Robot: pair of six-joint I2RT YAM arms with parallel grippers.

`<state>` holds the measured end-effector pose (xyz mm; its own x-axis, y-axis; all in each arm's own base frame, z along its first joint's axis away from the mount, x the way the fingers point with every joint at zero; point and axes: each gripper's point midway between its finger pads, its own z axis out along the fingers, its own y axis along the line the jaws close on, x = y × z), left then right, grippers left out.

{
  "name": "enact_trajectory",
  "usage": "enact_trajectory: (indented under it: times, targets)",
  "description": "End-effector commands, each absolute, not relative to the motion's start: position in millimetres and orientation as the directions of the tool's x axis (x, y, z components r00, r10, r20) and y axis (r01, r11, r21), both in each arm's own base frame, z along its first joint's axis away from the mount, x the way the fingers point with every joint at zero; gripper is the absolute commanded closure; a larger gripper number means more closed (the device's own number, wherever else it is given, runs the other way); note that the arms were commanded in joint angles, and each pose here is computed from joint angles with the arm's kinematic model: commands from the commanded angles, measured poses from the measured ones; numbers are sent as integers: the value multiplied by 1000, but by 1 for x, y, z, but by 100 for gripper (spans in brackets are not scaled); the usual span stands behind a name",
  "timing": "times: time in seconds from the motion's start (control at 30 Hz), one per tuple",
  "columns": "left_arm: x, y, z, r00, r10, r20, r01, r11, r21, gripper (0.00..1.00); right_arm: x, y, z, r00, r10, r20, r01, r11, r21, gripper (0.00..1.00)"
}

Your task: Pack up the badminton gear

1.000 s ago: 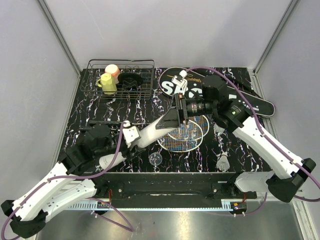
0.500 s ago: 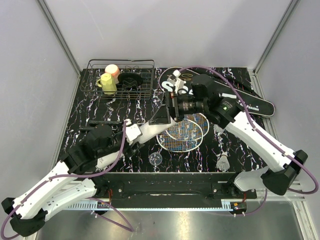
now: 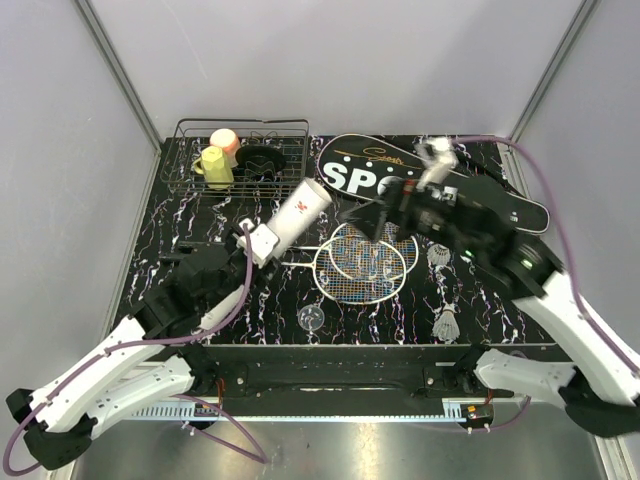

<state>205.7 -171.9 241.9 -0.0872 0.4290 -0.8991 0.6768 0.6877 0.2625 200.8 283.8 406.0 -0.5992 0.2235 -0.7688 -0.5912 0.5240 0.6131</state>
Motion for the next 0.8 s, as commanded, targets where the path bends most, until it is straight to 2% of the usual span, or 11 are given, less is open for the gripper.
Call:
enact_trajectory:
  times: [0.0,0.03,0.13,0.27,0.3,0.4,0.43,0.53,0.63,0.77]
  targets:
    - [241,-139,291,-55,278,-959,395,888,234,87,237,193,404,-373,469,-800,-279,766,579,0]
    - [242,-137,292,-55,273,-960,384,894,232,87,241,166,397,-309,505,-806,-172,804,570,0]
    - [243,-127,294,-44,259,-965,335,914,230,87,236,119,366,-262,522,-811,30,845,534,0]
    - [243,-108,299,-26,238,-971,246,943,225,87,216,86,308,-337,512,-790,226,859,460,1]
    - [241,-105,303,-9,222,-975,234,948,214,87,204,78,286,-362,576,-733,326,815,479,0]
    - [239,-100,311,24,192,-981,223,956,192,87,181,87,229,-443,698,-563,478,715,511,0]
    - [238,-99,313,30,185,-982,220,957,187,87,168,95,199,-506,714,-485,547,700,460,0]
    - [236,-98,314,40,168,-985,229,958,173,87,135,95,148,-544,764,-347,728,635,258,0]
    - [233,-101,312,41,155,-987,254,954,160,87,112,93,121,-569,772,-283,785,612,93,1]
    - [228,-101,315,57,134,-989,273,951,145,87,99,108,86,-547,822,-162,820,564,97,0]
